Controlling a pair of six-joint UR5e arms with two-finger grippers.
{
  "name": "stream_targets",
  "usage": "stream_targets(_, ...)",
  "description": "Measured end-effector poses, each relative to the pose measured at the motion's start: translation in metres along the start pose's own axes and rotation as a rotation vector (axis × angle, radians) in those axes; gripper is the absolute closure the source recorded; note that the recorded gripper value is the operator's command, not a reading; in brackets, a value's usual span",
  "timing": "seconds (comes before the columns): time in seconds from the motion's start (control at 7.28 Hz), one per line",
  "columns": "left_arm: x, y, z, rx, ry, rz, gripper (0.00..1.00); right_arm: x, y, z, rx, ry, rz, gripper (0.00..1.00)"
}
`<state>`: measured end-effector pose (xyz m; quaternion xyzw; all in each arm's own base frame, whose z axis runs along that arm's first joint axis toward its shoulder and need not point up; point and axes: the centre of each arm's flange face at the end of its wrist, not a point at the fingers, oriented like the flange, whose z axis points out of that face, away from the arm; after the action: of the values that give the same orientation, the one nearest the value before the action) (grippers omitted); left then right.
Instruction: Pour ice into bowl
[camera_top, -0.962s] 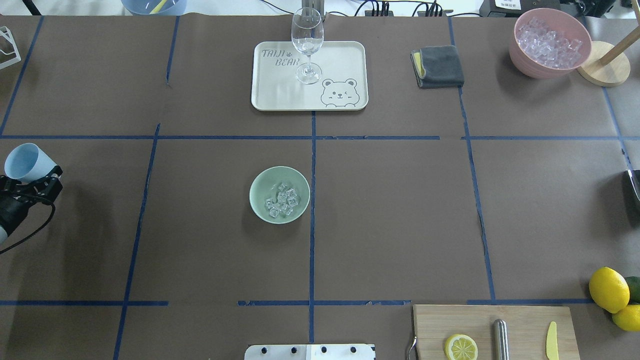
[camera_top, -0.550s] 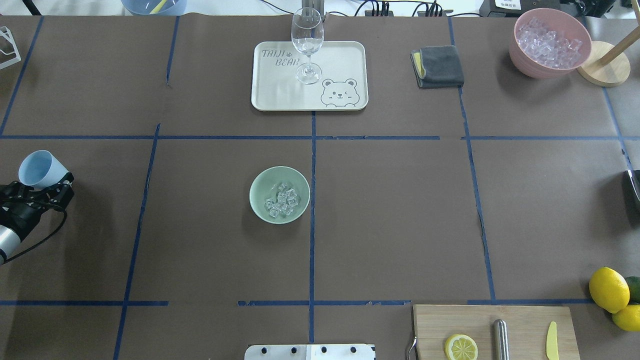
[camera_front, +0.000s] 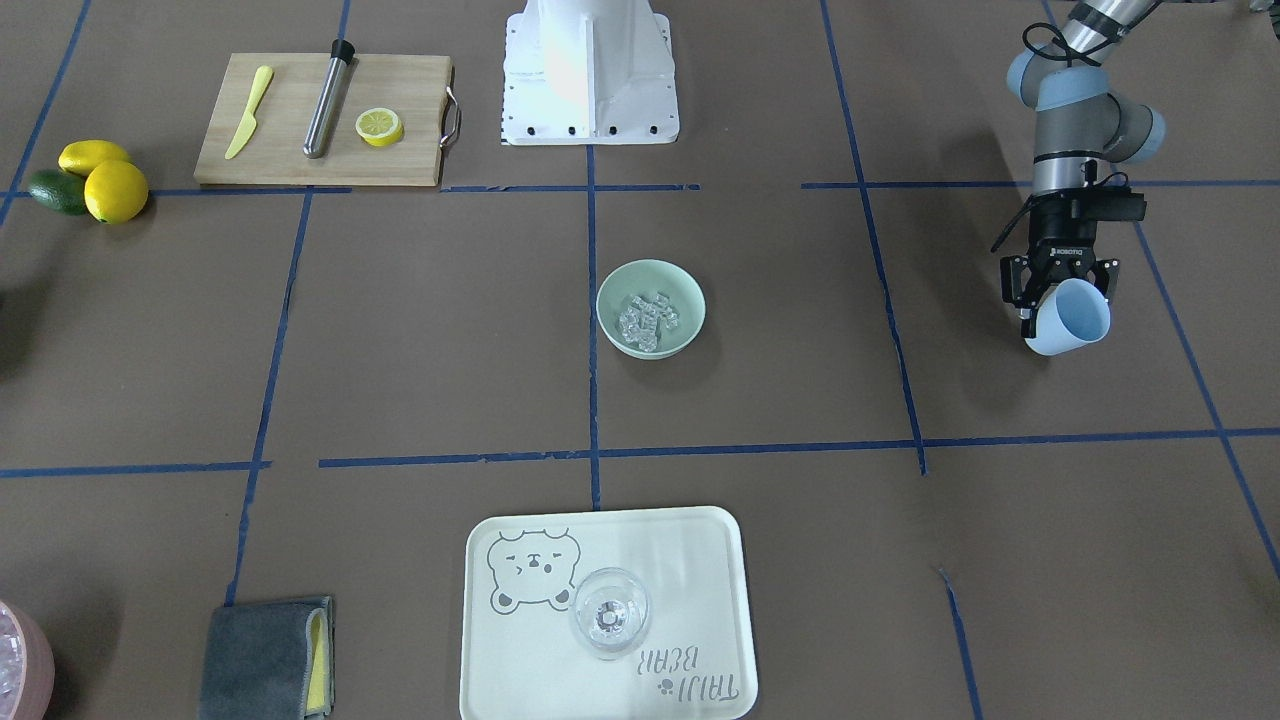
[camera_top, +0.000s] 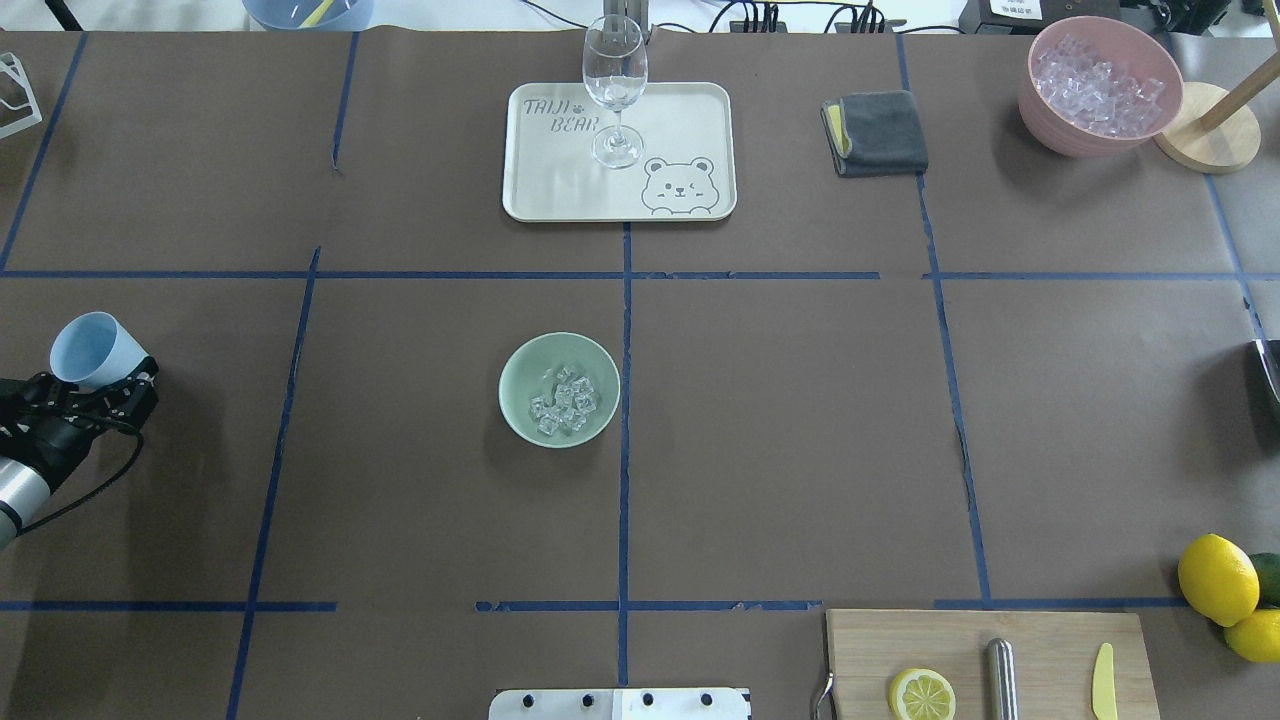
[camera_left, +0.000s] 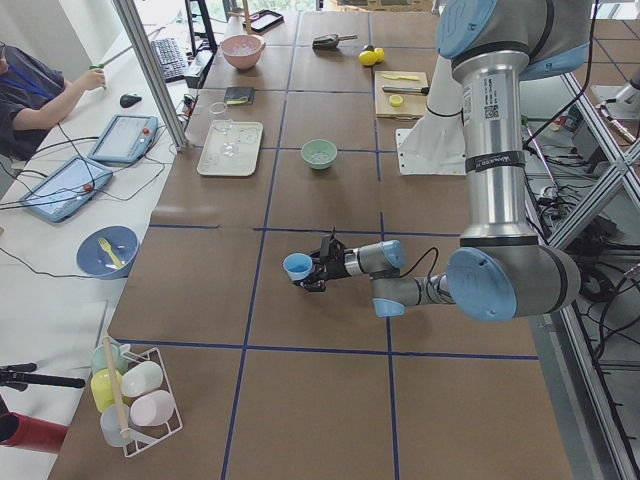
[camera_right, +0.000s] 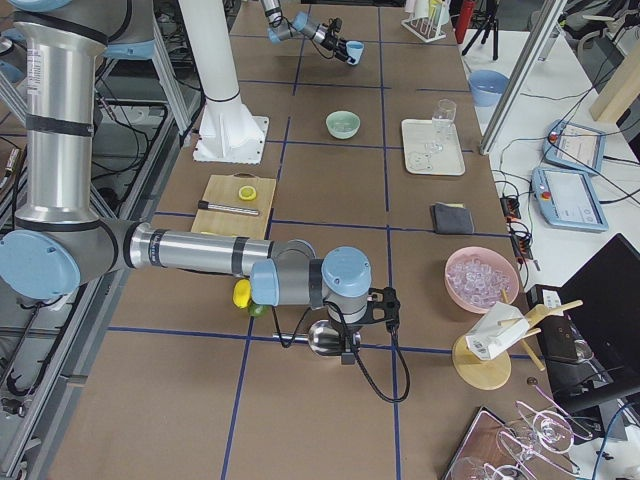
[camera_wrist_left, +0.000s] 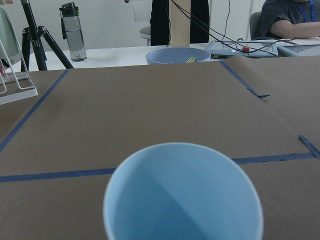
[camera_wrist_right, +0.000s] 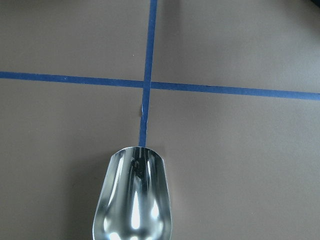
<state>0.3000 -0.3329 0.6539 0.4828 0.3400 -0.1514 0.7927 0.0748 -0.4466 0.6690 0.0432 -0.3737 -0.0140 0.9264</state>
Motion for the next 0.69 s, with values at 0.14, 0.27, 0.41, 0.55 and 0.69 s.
stream_targets(0.14, 0.0004, 0.0019, -0.0003, -0.003, 0.001, 0.003, 0.26, 0.0000, -0.0001, -0.0001, 0.000, 0.000, 0.000, 0.00)
stream_targets(0.27, 0.0009, 0.0022, -0.0007, -0.004, 0.004, 0.002, 0.00, 0.0000, -0.0001, -0.0001, 0.000, 0.000, 0.000, 0.00)
stream_targets(0.41, 0.0014, 0.0007, -0.0014, 0.005, 0.006, -0.005, 0.00, -0.0002, -0.0001, -0.0002, 0.000, 0.000, 0.000, 0.00)
stream_targets(0.55, 0.0016, -0.0025, -0.0026, 0.027, 0.007, -0.018, 0.00, -0.0002, -0.0002, -0.0003, 0.001, 0.000, -0.001, 0.00)
stream_targets(0.69, 0.0009, -0.0052, -0.0036, 0.047, 0.005, -0.026, 0.00, 0.0000, 0.0000, -0.0001, 0.000, 0.000, -0.001, 0.00)
